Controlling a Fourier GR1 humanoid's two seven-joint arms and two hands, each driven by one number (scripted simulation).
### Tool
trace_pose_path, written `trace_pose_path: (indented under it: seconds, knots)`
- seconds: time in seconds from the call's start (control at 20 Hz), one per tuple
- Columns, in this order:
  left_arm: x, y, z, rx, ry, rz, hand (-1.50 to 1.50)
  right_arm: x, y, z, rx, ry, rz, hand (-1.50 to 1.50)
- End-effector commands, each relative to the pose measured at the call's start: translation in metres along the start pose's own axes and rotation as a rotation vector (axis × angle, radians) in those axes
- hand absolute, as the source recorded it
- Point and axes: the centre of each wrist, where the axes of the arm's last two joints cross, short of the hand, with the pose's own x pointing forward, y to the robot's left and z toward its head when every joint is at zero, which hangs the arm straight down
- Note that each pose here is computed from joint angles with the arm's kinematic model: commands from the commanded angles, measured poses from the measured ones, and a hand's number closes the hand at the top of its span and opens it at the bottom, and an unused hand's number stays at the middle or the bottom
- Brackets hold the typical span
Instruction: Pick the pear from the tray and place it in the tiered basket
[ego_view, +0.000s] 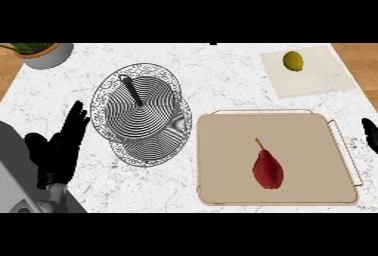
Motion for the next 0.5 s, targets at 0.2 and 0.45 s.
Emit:
trace_pose_path:
  seconds: [0.2,0.45]
  knots:
    - [-0.052,-0.017,0.030,0.002,0.152,-0.051,0.00,0.023,-0.022,0.057,0.045,0.061,0.113,-1.50]
    - [-0.033,-0.009,0.020,-0.008,0.129,-0.044,0.00,0.021,-0.037,0.084,0.315,0.255,0.399,-1.50]
